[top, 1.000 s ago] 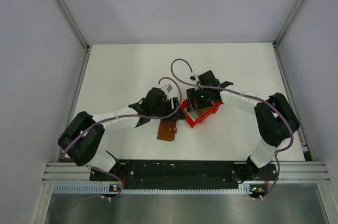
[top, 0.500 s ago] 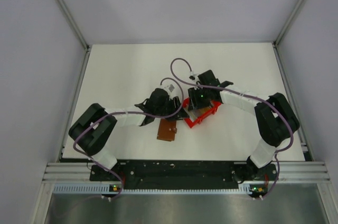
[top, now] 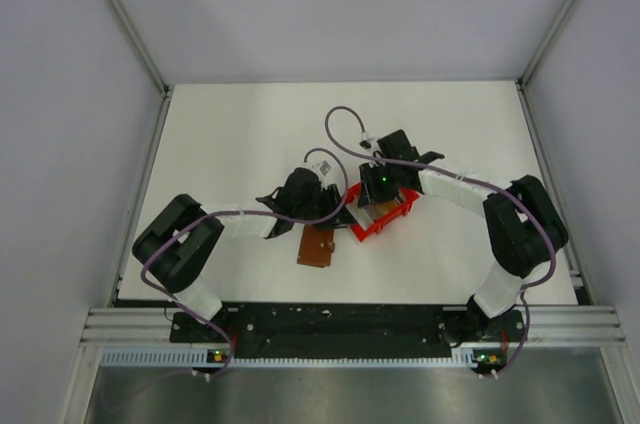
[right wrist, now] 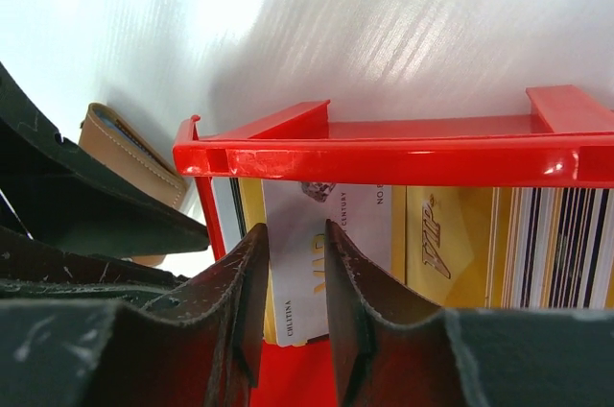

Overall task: Put the credit cards into the card holder
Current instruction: Pick up the credit card from the storage box.

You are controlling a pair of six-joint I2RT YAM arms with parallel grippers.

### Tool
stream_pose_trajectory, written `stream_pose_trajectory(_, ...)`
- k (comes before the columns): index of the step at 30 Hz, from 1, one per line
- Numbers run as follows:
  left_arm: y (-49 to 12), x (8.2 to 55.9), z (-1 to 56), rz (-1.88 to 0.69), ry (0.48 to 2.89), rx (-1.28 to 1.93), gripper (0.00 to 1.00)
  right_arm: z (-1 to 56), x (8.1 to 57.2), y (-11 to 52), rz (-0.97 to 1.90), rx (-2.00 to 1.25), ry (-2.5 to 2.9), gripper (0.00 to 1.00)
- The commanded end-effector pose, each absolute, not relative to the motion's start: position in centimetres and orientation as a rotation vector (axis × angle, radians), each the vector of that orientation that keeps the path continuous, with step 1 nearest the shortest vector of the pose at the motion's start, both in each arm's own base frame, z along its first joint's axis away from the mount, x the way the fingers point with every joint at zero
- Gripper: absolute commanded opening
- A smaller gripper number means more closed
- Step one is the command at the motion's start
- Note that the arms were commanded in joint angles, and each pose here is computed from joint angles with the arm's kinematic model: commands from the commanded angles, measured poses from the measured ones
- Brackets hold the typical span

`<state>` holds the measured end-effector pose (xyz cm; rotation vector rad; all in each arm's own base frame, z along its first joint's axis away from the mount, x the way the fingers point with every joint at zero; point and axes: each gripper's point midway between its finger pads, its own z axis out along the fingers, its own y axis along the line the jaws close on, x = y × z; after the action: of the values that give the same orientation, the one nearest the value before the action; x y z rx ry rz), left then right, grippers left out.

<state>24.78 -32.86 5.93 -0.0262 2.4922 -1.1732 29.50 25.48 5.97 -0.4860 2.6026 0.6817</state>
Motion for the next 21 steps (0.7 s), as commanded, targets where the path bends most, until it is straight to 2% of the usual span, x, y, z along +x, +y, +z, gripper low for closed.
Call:
stream_pose_trajectory(1, -34.1, 26.1, 7.8, -1.213, 2.405, 0.006, 0.4, 8.1, 30.3, 26.3, 0.791, -0.484, 2.546, 0.25)
stream_pose_trajectory(2, -34.1, 26.1, 7.8, -1.214, 2.406, 0.007, 0.4, 8.1, 30.4, 26.1, 0.796, -0.474, 2.546, 0.2)
stream_pose_trajectory(6, -34.1, 26.0, 7.8, -1.215, 2.409, 0.011, 0.4, 8.3, 30.7, 25.6, 0.813, -0.46, 2.543, 0.16)
stream_pose_trajectory(10, -34.1, 26.1, 8.0, -1.219, 2.404, 0.018, 0.4, 8.2, 31.2, 25.0, 0.794, -0.434, 2.547, 0.16)
stream_pose_trajectory(21, -34.3, 25.8, 8.2, -1.234, 2.406, 0.032, 0.39, 7.4, 32.9, 21.9, 0.525, -0.365, 2.559, 0.21)
